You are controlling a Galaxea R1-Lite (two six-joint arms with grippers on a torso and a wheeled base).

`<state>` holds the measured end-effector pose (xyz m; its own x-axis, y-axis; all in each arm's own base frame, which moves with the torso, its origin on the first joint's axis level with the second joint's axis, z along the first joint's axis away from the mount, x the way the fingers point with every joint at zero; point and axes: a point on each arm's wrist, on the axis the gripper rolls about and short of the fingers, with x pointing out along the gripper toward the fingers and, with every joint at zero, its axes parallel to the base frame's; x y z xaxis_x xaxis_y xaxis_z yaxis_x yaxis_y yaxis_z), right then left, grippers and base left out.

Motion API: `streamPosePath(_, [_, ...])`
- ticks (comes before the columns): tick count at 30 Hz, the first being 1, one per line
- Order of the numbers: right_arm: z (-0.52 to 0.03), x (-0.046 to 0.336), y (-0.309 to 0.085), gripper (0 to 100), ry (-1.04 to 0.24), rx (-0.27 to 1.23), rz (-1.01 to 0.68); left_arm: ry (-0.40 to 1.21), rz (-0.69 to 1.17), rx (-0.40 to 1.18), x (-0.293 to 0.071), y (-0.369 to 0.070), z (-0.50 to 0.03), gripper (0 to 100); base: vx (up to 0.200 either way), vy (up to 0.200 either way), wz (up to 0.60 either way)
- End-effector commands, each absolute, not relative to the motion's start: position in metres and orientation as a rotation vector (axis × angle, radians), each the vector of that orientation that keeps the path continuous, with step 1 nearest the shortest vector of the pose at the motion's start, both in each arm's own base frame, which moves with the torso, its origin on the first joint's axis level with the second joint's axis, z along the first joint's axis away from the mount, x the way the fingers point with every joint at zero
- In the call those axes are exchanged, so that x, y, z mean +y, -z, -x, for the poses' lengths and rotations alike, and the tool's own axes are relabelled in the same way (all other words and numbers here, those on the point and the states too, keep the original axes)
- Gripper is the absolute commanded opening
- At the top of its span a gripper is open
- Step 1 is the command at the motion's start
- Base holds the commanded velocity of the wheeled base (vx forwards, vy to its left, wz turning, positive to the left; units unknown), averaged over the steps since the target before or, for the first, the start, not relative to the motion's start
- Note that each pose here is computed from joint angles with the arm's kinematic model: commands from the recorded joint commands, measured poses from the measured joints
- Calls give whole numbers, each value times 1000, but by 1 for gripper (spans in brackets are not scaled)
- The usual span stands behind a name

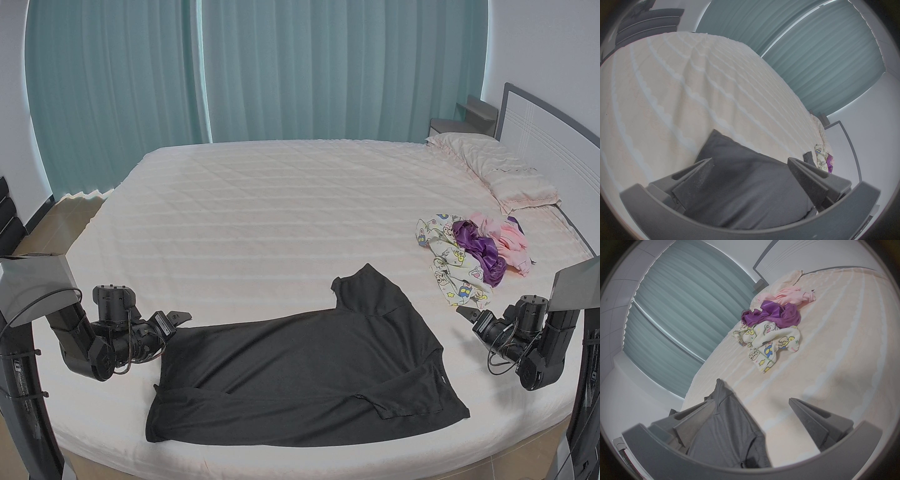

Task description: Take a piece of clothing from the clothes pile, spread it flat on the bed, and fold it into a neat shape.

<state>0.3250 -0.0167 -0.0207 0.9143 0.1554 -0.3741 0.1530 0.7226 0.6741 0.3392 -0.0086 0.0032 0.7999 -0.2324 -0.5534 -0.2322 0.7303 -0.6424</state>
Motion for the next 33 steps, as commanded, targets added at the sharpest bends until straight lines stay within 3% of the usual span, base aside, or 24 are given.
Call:
streamPosePath(1, [-325, -16, 24, 100, 0, 437, -769, 4, 765, 642, -9, -5, -341, 100, 0, 0, 0])
streamPosePath(6, [-324, -15, 24, 100, -4, 440, -769, -12, 775, 623, -1, -7, -343, 100, 0, 0, 0])
streamPosePath(12, [-323, -12, 24, 100, -10, 447, -764, -11, 775, 606, 0, -12, -344, 100, 200, 0, 0])
streamPosePath(20, [-322, -11, 26, 100, -11, 456, -761, -60, 753, 541, 19, -30, -341, 100, 0, 0, 0])
streamPosePath(33, [-320, -4, 32, 100, -30, 460, -753, -82, 594, 735, 36, 9, -330, 100, 0, 0, 0])
